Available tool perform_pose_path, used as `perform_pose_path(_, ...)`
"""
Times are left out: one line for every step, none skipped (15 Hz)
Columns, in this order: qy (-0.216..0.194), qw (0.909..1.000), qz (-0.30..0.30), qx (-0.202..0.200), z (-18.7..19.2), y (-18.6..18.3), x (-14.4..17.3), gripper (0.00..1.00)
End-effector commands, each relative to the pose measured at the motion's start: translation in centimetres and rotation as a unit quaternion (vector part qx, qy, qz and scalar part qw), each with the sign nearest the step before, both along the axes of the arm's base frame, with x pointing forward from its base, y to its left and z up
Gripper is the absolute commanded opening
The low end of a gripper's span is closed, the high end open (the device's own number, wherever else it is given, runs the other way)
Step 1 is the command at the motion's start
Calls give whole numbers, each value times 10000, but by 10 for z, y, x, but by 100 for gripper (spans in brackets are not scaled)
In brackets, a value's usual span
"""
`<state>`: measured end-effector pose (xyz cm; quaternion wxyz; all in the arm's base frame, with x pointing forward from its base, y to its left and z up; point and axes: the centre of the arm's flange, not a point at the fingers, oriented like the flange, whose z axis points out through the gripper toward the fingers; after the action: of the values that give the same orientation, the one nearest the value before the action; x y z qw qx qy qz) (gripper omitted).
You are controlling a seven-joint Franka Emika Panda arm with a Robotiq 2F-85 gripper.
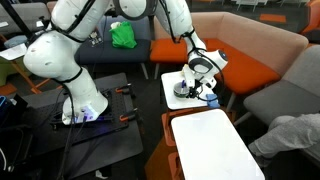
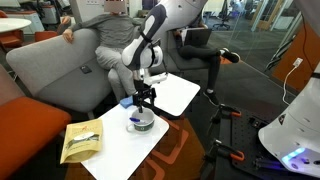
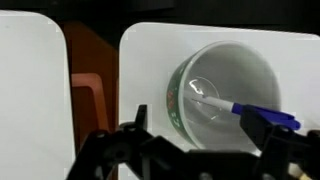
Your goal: Move the mug from the left table to the right table
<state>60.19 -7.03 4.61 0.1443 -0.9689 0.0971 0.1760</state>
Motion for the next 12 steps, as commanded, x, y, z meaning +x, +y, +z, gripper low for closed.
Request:
perform_pose_path(351,9994,51,-14,-16,6,14,100)
perform_pose_path(425,9991,65,-66,-22,7,12,100)
perform_pose_path(465,9988,97,-105,-25,8,10,100)
perform_pose_path(450,9986,163,-207,-28,7,8,96)
perform_pose_path(449,9985,203,-234,-30,5,7,91)
perform_pose_path(429,9985,249,-223,-32,3,5,86)
perform_pose_path(421,9985,274,-234,-33,2,5,71)
perform_pose_path(388,9984,355,-215,-32,2,5,63)
perform_pose_path(367,9983,410,-207,-31,2,5,56)
perform_pose_path(351,9982,434,-216,-30,3,6,46)
perform_pose_path(342,9981,455,-228,-29,4,7,39)
perform_pose_path(351,9981,463,-224,-28,4,8,31)
